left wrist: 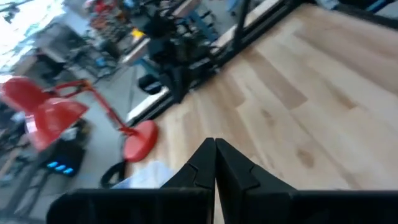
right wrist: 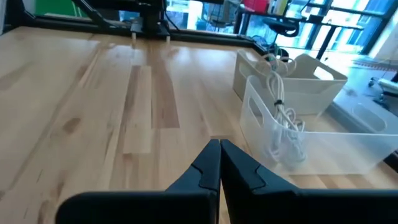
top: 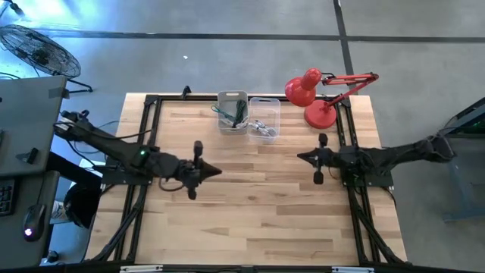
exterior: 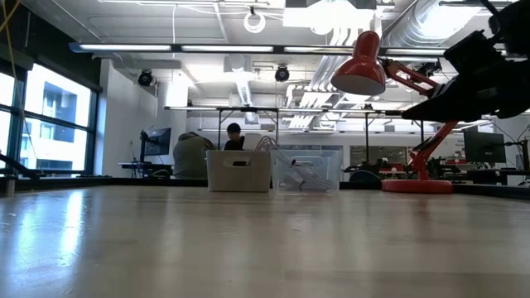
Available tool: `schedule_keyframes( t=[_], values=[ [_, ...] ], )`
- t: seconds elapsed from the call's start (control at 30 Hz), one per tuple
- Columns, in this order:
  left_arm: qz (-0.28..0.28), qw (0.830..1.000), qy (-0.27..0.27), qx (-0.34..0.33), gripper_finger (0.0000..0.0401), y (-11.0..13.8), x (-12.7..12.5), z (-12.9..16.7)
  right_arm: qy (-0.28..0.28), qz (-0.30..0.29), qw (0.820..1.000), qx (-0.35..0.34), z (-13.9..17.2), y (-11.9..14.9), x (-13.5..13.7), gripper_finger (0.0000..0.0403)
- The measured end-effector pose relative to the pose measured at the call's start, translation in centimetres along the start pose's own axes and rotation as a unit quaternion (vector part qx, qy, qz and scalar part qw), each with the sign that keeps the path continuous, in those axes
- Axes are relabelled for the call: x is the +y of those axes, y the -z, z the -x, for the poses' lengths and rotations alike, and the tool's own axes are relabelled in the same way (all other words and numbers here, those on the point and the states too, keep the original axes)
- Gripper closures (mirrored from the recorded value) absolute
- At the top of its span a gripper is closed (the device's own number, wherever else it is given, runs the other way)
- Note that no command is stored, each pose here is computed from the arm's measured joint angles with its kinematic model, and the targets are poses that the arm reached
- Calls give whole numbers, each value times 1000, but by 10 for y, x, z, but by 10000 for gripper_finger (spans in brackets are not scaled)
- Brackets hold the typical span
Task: Pick & Place USB Port
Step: Return to Home Position
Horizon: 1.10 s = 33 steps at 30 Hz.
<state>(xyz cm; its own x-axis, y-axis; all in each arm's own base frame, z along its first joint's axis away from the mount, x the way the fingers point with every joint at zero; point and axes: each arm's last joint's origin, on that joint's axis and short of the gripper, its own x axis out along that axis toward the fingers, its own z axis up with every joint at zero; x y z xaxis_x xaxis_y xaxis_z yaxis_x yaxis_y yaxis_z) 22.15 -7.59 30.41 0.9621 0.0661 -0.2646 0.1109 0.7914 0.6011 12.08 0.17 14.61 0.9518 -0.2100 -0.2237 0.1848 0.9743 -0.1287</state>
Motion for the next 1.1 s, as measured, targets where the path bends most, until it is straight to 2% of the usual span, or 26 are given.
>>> schedule_keyframes(
  t=[0.2, 0.4, 0.63, 0.9, 1.1],
  values=[
    [-11, 999, -29, 23, 401, 5, -12, 4, 1, 0, 1000, 0, -2, 0, -7, 403],
    [-12, 998, -44, 34, 401, 36, -31, 0, -4, 22, 1000, -2, -2, 0, -8, 403],
    [1, 998, -54, -13, 401, 67, -37, 9, 10, 52, 998, -19, -3, -4, -12, 403],
    [28, 996, -52, -66, 401, 103, -42, 17, 11, 50, 998, -20, -3, -4, -13, 403],
    [19, 996, -30, -81, 401, 120, -42, 15, 15, 42, 999, -19, -3, -3, -15, 403]
  ],
)
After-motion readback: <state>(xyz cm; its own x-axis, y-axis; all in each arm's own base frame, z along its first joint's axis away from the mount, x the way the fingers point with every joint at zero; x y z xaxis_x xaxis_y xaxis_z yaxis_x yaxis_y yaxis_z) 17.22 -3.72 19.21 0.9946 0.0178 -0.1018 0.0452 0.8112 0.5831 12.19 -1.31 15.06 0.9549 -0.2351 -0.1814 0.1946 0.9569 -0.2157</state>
